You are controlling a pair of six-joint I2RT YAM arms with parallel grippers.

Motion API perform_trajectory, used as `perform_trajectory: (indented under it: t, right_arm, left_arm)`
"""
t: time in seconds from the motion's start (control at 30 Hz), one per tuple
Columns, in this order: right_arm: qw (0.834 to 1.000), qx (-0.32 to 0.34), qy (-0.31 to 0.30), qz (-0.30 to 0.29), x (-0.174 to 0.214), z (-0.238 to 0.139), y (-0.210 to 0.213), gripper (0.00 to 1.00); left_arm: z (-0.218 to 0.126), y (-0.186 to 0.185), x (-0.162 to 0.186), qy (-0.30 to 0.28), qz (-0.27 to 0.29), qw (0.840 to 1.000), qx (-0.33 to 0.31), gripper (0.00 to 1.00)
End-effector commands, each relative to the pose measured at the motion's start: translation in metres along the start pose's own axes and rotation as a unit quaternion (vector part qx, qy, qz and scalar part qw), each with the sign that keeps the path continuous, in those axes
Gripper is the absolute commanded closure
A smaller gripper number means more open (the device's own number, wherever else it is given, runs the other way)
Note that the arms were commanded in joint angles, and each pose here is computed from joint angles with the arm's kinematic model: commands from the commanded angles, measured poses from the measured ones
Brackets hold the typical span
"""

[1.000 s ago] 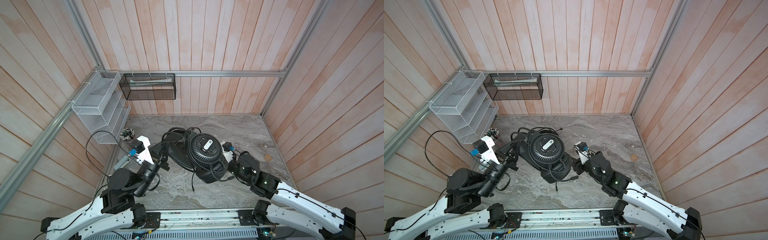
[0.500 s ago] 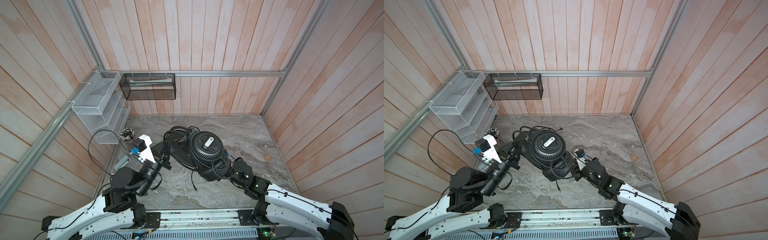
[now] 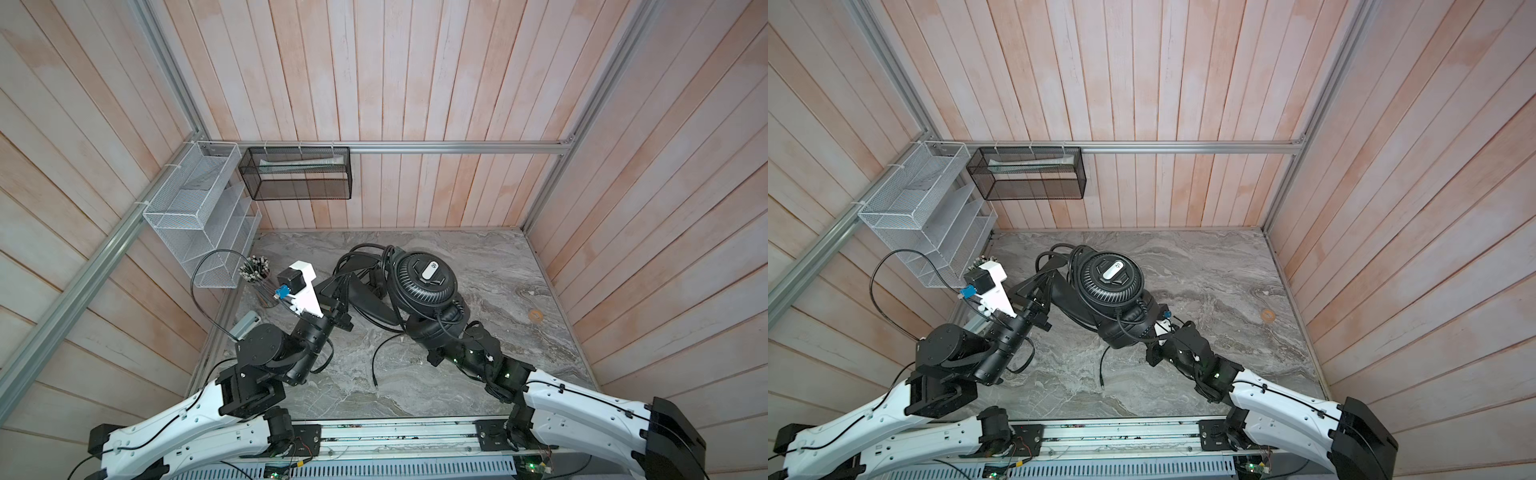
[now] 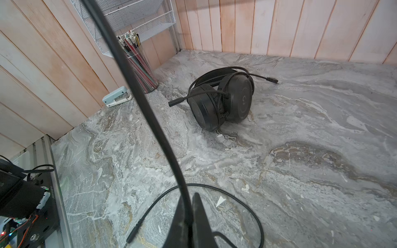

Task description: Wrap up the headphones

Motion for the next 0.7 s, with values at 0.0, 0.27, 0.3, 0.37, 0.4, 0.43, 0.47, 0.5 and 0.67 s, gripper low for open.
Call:
perform_trajectory:
  t: [0.0, 0.27, 0.3, 0.37, 0.4, 0.43, 0.47, 0.5, 0.67]
  right_arm:
    - [1.0, -0.021, -0.014, 0.012, -0.003, 0.0, 0.008, 1.0]
    - [0.999, -0.047, 0.003, 0.003, 0.016, -0.001, 0.028, 1.0]
    - [0.999, -0.049, 0.005, 0.002, 0.019, -0.002, 0.029, 1.0]
    - [0.998, -0.057, 0.015, -0.002, 0.025, -0.004, 0.034, 1.0]
    - [0.998, -0.061, 0.019, -0.005, 0.026, -0.005, 0.038, 1.0]
    - [0.998, -0.061, 0.022, -0.011, 0.029, -0.007, 0.041, 1.0]
    - [0.998, -0.06, 0.023, -0.016, 0.03, -0.009, 0.044, 1.0]
    - [0.998, -0.06, 0.022, -0.02, 0.03, -0.011, 0.047, 1.0]
    - [0.997, -0.072, 0.018, -0.038, 0.024, -0.027, 0.065, 1.0]
  left_arm:
    - [0.007, 0.005, -0.029, -0.035, -0.058, 0.997, -0.022, 1.0]
    - [0.04, 0.026, -0.016, 0.002, -0.045, 0.996, -0.077, 1.0]
    - [0.045, 0.031, -0.014, 0.007, -0.041, 0.996, -0.083, 1.0]
    - [0.055, 0.042, -0.01, 0.016, -0.027, 0.994, -0.104, 1.0]
    - [0.059, 0.047, -0.008, 0.021, -0.022, 0.993, -0.112, 1.0]
    - [0.064, 0.052, -0.007, 0.026, -0.014, 0.993, -0.119, 1.0]
    - [0.068, 0.057, -0.006, 0.029, -0.006, 0.991, -0.13, 1.0]
    - [0.071, 0.062, -0.005, 0.031, 0.002, 0.99, -0.141, 1.0]
    - [0.088, 0.096, 0.009, 0.049, 0.023, 0.981, -0.189, 1.0]
Point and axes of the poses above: each gripper's point midway between its finger pads, its own z axis out along the fingers, its own y axis along the line the jaws close on, x = y × z, the point moved 5 cm from there along -z, back along the fingers, and after that the axes turned 9 degrees about z, right-handed, at the moved point
